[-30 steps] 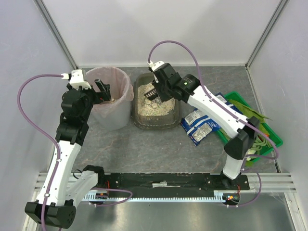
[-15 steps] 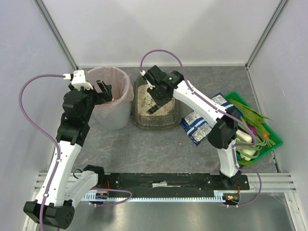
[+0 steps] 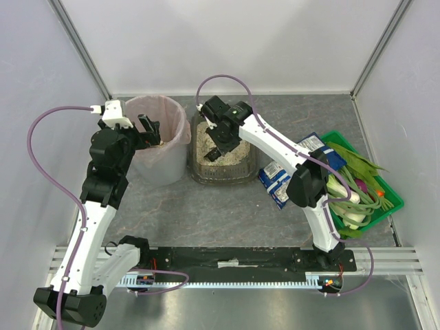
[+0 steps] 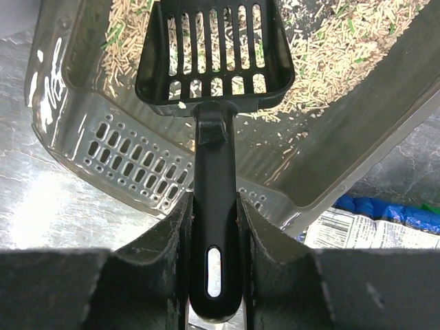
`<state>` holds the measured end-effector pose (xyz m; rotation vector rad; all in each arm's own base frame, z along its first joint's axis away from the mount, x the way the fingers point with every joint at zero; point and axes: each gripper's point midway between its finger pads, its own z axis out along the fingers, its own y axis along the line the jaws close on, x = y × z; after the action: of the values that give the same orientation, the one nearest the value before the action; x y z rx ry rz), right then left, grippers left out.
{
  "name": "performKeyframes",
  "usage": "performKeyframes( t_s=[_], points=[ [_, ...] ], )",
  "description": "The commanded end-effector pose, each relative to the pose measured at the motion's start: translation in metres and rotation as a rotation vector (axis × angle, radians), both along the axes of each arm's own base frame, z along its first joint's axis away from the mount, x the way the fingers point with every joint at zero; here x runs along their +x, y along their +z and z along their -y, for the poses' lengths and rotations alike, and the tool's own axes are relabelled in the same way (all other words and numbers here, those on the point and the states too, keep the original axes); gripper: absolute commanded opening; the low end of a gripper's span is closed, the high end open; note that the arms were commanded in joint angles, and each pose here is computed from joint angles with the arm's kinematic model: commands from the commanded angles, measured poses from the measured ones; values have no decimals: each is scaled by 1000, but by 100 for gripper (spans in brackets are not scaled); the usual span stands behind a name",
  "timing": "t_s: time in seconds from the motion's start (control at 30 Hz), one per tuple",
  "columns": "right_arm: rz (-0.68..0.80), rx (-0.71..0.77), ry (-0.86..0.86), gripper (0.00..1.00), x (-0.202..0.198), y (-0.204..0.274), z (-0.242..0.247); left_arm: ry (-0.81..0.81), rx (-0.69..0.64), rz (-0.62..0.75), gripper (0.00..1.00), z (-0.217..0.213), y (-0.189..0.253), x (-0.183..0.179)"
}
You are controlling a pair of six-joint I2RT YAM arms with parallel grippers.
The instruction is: Clean the litter box
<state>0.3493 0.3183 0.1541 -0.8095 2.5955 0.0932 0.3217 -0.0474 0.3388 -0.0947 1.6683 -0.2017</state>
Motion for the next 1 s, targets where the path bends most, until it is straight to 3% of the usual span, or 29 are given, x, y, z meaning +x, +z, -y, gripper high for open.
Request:
performKeyframes(
  t_s=[0.0, 0.53, 0.97],
  points=[
    [-14, 92, -31, 0, 7, -6, -20, 3, 21, 68, 96, -1, 17, 0],
    [98, 167, -269, 0, 41, -34, -33, -5, 18, 69, 96, 1, 18, -1],
    [247, 245, -267, 0, 19, 49, -13, -13, 13, 73, 96, 4, 19, -3]
  ],
)
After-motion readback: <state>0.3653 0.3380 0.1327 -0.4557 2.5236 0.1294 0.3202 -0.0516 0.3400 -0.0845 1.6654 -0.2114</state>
